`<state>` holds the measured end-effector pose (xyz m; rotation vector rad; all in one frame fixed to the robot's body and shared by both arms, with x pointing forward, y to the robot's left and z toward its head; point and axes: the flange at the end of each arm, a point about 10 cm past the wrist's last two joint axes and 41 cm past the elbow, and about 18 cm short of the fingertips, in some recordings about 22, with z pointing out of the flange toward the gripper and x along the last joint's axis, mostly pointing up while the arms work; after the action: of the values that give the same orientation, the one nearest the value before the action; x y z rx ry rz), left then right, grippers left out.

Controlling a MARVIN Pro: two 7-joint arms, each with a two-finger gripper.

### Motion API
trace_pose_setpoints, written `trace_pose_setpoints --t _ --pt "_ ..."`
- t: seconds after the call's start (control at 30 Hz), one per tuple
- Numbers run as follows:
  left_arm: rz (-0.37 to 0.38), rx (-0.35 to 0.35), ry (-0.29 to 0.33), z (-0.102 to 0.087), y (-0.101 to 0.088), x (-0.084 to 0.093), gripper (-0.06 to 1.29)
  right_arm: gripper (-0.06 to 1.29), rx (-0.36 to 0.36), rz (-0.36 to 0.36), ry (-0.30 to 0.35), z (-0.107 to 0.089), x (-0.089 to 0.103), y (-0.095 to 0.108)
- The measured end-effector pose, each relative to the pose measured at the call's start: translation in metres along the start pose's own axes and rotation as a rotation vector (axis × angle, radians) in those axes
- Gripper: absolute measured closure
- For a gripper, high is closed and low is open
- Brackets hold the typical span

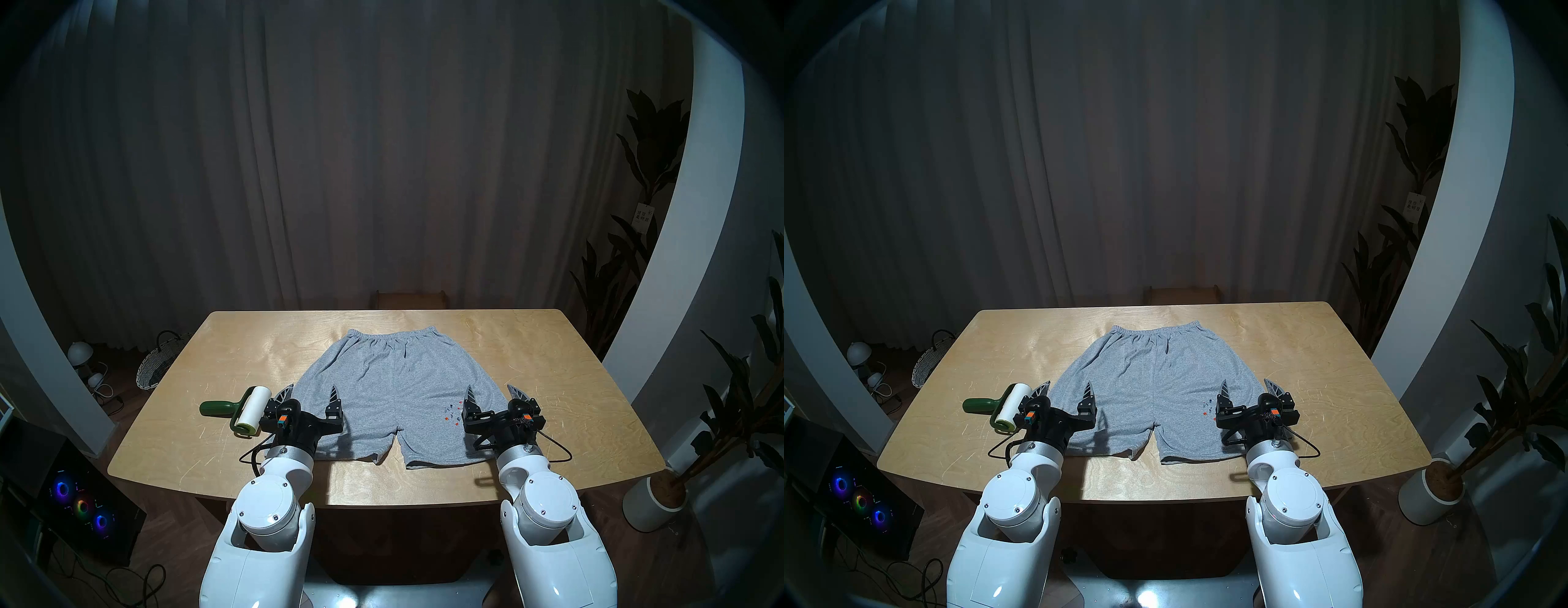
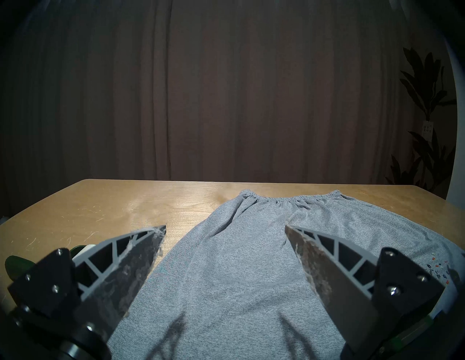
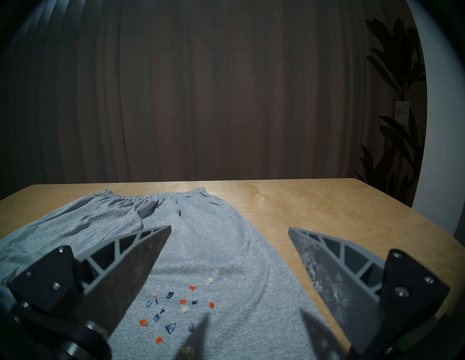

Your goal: Remove lint and debris from pants with a lint roller

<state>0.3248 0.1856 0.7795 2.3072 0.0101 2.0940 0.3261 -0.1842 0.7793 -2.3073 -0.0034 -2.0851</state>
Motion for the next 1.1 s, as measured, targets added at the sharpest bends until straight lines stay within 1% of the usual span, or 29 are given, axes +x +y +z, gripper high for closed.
trace_pose_setpoints --t 0.83,1.0,1.1 --pt "-0.001 0.0 -0.001 -0.0002 0.0001 -0.0004 0.03 0.0 0.0 0.0 -0.001 -0.0001 -0.0003 -0.0001" --pt "-0.026 0.004 0.002 -0.0034 -0.0034 0.0004 0.03 0.0 0.0 0.0 -0.001 -0.0001 -0.0004 -0.0001" --pt "-0.066 0.013 0.003 -0.0082 -0.0076 0.002 0.03 0.0 0.007 0.008 -0.002 -0.0001 -0.0005 -0.0004"
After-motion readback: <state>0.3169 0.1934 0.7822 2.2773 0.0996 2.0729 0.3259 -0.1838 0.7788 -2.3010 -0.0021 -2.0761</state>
